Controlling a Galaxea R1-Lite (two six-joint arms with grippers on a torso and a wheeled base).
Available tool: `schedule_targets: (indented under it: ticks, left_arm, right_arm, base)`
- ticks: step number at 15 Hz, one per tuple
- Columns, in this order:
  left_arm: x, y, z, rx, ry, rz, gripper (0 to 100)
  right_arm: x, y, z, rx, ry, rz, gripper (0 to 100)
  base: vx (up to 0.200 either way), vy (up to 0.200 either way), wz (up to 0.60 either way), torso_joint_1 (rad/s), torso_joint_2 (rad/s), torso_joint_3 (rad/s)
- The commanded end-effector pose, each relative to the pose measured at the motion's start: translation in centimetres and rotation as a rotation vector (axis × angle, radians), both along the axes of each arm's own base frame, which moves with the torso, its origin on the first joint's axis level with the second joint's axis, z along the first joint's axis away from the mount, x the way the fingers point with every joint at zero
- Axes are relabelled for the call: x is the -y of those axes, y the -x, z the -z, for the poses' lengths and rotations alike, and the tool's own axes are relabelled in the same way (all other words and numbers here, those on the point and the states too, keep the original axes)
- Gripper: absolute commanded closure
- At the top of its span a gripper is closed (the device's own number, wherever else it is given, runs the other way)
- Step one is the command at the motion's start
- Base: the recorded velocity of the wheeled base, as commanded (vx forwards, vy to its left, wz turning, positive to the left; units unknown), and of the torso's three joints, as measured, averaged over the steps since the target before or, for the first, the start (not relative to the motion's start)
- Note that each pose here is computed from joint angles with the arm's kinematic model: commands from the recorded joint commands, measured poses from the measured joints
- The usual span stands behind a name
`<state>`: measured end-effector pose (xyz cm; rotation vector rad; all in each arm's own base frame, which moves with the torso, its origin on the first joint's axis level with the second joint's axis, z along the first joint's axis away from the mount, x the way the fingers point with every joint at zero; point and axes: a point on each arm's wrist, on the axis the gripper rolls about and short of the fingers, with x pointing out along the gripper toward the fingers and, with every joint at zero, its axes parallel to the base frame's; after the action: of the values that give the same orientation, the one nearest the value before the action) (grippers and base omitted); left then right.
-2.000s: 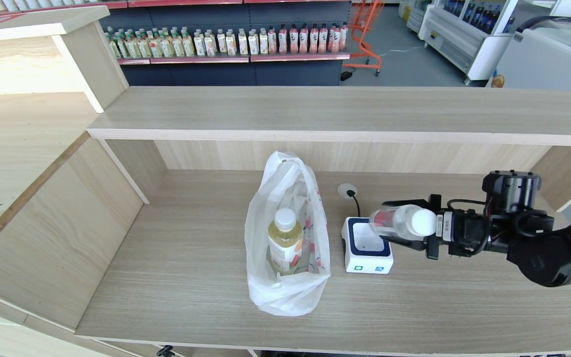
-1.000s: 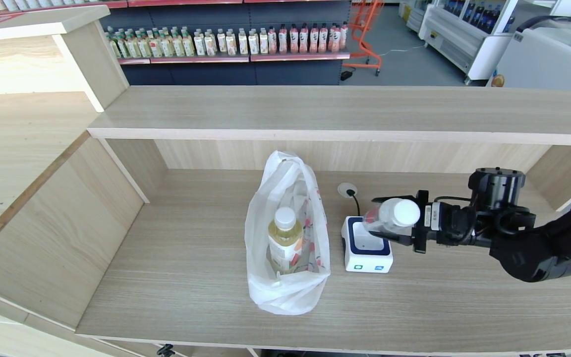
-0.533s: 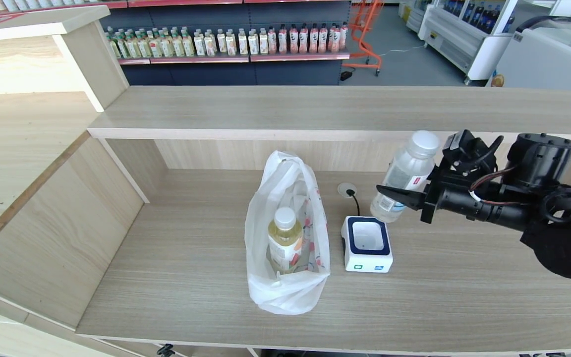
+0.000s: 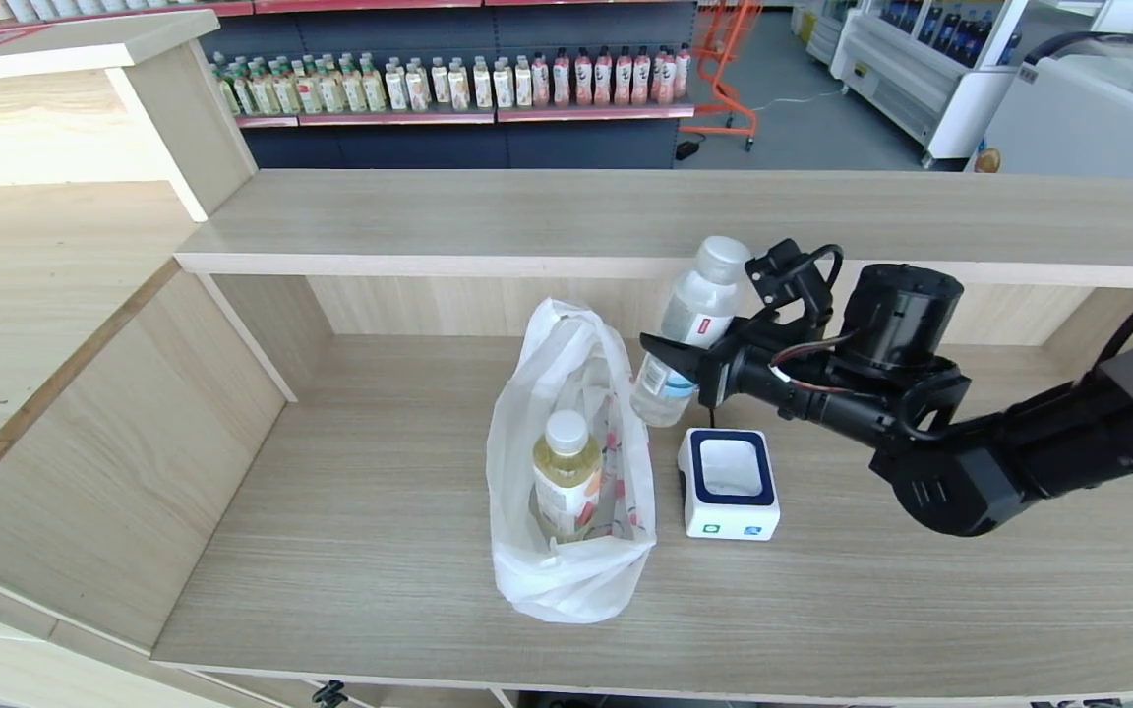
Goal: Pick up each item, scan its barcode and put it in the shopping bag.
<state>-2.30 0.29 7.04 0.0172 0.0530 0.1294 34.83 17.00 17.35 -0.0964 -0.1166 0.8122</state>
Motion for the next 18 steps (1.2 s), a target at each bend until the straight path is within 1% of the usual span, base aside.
schedule_targets:
  ticks: [1,3,6,7,10,12,14,15,18]
  left_arm:
    - [0.0,0.0,0.0,0.0,0.0,-0.001,0]
    - [0.0,0.0,0.0,0.0,0.0,-0.001,0]
    - [0.0,0.0,0.0,0.0,0.0,-0.001,0]
    - [0.0,0.0,0.0,0.0,0.0,-0.001,0]
    - [0.0,0.0,0.0,0.0,0.0,-0.001,0]
    - [0.0,0.0,0.0,0.0,0.0,-0.001,0]
    - [0.0,0.0,0.0,0.0,0.0,-0.001,0]
    - [0.0,0.0,0.0,0.0,0.0,-0.001,0]
    - [0.0,0.0,0.0,0.0,0.0,-0.001,0]
  right_arm:
    - [-2.7,-2.4,2.7,-0.024,0.009,-0.03,100]
    - [-3.8,-3.5,3.8,-0.038,-0.005,-0.049,100]
    - [-4.2,-4.6,5.4,-0.066,-0.007,-0.041,100]
    - [-4.3,-4.9,6.6,-0.08,-0.005,-0.042,100]
    - [-5.1,-6.1,7.7,-0.08,-0.021,-0.046,100]
    - [-5.4,-6.6,8.9,-0.075,-0.003,-0.043,100]
    - [-5.2,-6.9,10.2,-0.034,0.075,-0.031,100]
    - [-5.2,-6.8,10.7,-0.029,0.095,-0.032,100]
    - [-5.2,-6.9,10.8,-0.001,0.1,-0.03,100]
  base:
    - [0.0,0.0,0.0,0.0,0.0,0.0]
    - [0.0,0.0,0.0,0.0,0.0,0.0]
    - [0.0,0.0,0.0,0.0,0.0,0.0]
    - [0.0,0.0,0.0,0.0,0.0,0.0]
    - [0.0,0.0,0.0,0.0,0.0,0.0]
    - [0.0,0.0,0.0,0.0,0.0,0.0]
    - [0.0,0.0,0.0,0.0,0.0,0.0]
    - [0.0,0.0,0.0,0.0,0.0,0.0]
    - [0.0,0.0,0.0,0.0,0.0,0.0]
